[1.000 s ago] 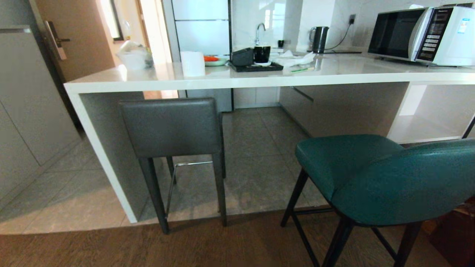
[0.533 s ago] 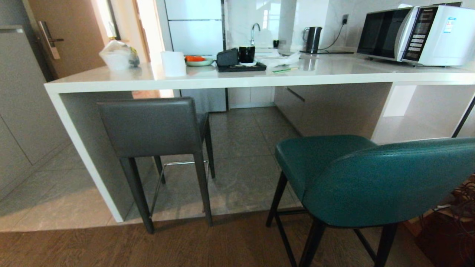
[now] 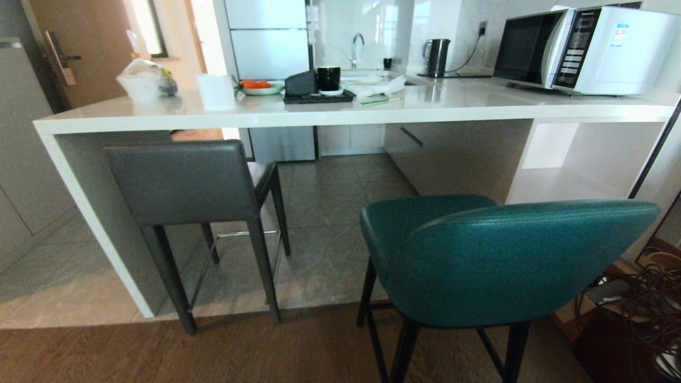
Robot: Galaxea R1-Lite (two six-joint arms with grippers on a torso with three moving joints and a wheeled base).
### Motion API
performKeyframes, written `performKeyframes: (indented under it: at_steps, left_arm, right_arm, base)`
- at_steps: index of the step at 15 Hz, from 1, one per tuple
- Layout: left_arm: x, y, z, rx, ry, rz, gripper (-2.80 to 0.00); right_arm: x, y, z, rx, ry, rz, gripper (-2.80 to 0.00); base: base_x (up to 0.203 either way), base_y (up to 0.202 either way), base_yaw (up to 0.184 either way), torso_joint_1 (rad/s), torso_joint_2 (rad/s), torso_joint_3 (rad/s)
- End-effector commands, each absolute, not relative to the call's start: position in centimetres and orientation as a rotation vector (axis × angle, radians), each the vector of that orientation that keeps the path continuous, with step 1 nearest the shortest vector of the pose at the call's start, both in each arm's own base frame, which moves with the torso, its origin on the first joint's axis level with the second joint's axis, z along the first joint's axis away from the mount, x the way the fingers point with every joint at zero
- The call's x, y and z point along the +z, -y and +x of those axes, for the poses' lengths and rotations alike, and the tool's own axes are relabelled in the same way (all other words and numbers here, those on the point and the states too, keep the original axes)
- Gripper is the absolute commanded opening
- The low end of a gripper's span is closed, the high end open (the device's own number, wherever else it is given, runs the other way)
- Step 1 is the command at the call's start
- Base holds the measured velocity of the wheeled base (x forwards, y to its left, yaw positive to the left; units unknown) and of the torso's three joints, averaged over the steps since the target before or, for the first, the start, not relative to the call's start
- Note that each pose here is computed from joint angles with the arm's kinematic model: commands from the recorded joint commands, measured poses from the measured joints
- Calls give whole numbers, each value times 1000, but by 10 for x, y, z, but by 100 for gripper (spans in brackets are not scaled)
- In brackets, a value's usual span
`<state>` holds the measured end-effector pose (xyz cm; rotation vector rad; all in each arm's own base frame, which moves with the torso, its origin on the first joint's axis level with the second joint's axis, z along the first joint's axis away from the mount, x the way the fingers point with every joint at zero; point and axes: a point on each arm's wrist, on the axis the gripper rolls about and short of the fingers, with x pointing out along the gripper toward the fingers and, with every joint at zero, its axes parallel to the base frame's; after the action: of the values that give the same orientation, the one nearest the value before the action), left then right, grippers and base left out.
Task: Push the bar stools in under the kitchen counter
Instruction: Push the blue chair back under the dining table
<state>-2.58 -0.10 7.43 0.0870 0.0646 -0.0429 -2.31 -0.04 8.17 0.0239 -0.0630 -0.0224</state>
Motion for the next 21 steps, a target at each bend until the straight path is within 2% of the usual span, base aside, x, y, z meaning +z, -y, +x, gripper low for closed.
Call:
performKeyframes:
  at_steps: [1, 21]
  left_arm:
    - [74, 1, -26, -43, -67, 87, -280]
    - [74, 1, -26, -39, -66, 77, -280]
  right_arm:
    - [75, 0, -21, -23, 39, 23, -280]
    - [75, 0, -21, -23, 39, 25, -280]
  base:
    - [0, -196, -2, 5, 0, 7]
    - [0, -190, 2, 3, 2, 3]
